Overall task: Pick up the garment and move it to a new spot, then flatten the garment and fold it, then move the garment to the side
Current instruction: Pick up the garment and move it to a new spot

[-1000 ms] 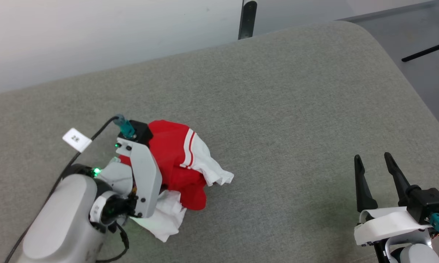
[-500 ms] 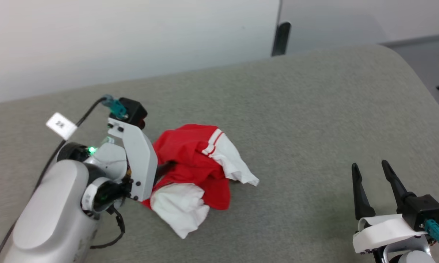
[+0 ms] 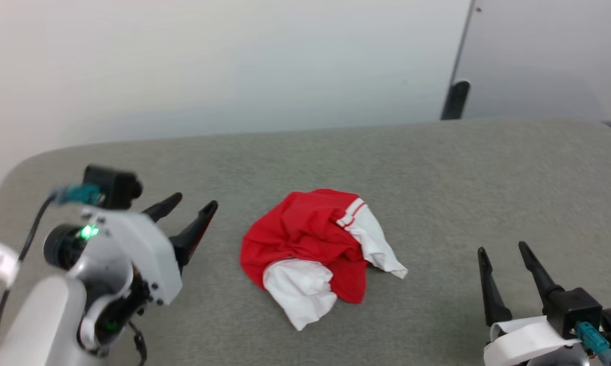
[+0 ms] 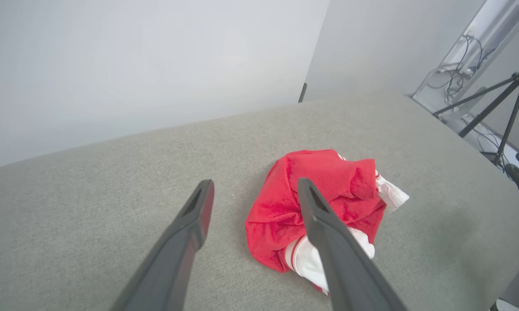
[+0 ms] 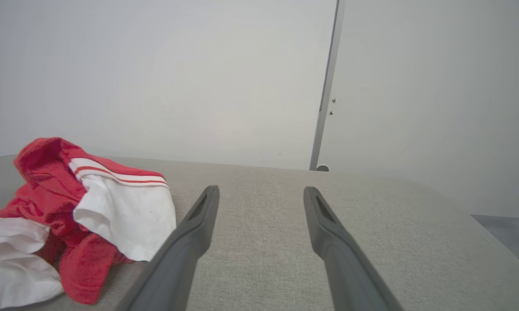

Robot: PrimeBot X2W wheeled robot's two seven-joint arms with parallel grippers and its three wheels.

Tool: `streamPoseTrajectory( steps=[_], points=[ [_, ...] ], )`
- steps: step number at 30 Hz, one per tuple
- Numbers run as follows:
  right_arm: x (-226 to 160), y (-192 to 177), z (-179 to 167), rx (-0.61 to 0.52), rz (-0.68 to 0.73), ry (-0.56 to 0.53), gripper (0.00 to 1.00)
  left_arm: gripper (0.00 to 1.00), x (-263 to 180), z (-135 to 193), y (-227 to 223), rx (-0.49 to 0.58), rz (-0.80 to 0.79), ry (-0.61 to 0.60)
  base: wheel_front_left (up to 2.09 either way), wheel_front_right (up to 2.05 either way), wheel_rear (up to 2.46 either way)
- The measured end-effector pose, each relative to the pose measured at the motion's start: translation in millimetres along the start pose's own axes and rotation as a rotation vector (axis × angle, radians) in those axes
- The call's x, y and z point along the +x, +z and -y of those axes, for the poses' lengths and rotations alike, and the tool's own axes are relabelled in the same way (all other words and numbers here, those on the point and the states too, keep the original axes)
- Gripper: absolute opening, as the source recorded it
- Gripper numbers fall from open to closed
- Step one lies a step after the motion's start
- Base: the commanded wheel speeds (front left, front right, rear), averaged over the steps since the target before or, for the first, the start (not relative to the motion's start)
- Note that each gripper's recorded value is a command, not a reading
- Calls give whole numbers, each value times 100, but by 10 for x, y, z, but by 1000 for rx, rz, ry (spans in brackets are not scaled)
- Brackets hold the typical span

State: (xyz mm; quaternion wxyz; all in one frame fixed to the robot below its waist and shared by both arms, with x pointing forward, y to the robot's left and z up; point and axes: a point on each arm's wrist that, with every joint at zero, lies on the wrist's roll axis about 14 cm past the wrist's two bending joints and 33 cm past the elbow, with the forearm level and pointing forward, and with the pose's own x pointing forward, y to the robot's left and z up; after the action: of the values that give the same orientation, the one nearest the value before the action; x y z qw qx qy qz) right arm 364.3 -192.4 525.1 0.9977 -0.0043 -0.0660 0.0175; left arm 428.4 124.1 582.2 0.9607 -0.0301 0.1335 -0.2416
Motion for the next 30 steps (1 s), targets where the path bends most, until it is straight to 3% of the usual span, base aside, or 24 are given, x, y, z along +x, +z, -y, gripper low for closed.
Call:
streamPoseTrajectory(
  steps=[11,21,30],
  points=[
    [69,53,-326,6,19,97,100,100,-716,-476,-94,-127,376,228,0,0,0],
    [96,62,-431,9,20,128,100,100,-1260,-781,-510,-146,464,423,0,0,0],
    [113,43,-541,17,15,160,100,100,-1483,-886,-598,-147,489,495,0,0,0]
  ],
)
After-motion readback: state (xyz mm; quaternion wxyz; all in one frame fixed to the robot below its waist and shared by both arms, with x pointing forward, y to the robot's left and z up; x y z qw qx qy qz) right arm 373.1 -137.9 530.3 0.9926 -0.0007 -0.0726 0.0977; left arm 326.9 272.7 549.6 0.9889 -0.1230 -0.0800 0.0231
